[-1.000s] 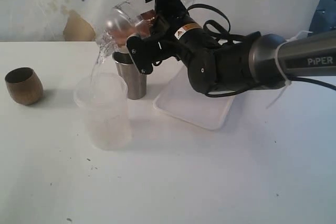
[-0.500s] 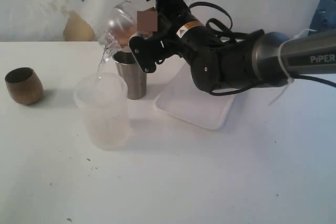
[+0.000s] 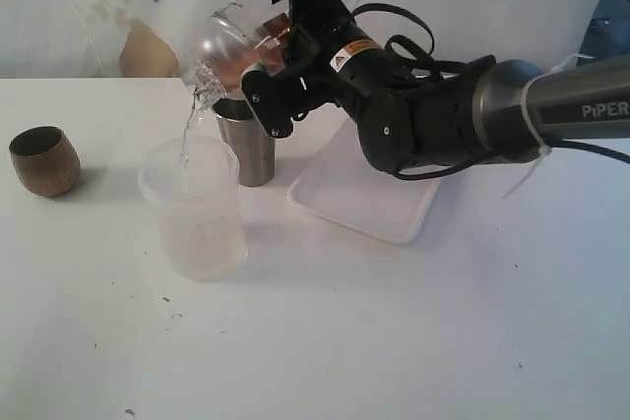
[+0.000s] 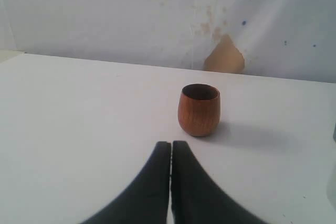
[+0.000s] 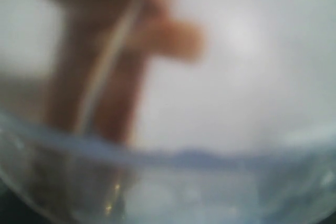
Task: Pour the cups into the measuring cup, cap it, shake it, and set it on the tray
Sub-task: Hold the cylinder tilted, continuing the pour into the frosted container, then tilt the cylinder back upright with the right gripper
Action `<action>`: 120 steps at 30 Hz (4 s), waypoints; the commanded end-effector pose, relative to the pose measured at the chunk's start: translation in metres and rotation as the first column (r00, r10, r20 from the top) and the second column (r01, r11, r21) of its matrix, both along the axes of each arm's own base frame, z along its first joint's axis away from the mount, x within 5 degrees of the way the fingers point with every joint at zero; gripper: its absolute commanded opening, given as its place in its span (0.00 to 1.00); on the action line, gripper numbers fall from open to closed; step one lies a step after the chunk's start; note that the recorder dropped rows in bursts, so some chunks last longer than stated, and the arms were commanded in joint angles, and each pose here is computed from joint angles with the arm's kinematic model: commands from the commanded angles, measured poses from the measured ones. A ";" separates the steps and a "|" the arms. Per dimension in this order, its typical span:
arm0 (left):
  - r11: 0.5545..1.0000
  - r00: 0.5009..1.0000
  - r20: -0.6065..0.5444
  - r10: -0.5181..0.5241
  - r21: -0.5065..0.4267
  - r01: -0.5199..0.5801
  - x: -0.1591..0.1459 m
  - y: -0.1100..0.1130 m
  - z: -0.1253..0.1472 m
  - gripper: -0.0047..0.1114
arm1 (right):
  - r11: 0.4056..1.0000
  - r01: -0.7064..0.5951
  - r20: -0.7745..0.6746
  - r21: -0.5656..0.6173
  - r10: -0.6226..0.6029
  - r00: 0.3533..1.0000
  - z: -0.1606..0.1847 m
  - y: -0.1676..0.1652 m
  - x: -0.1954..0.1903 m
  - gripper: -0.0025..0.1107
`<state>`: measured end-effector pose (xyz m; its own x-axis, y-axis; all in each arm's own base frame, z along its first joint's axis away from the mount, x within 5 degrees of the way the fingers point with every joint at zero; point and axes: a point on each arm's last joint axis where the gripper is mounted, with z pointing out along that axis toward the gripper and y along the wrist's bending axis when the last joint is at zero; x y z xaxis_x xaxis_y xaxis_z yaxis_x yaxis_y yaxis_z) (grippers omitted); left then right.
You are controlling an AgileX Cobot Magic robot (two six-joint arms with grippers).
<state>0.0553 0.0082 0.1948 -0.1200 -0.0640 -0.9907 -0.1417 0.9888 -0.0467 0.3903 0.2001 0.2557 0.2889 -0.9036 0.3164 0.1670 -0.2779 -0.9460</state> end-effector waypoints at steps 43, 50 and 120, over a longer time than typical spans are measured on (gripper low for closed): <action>1.000 1.000 0.012 -0.002 0.001 0.002 0.000 0.000 0.000 0.05 | 0.997 -0.039 0.189 -0.066 0.051 0.981 0.028 0.004 0.011 0.02; 1.000 1.000 0.012 -0.002 0.001 0.002 0.000 0.000 0.000 0.05 | 0.997 -0.038 0.179 -0.065 0.049 0.983 0.027 0.004 0.012 0.02; 1.000 1.000 0.012 -0.002 0.001 0.002 0.000 0.000 0.000 0.05 | 0.998 -0.050 0.037 0.047 0.049 0.998 0.019 0.003 0.013 0.02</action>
<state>0.0553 0.0082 0.1948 -0.1200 -0.0640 -0.9907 -0.1417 0.9888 -0.0467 0.4022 0.2075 0.2668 0.3289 -0.8958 0.2990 0.2134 -0.2379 -0.9475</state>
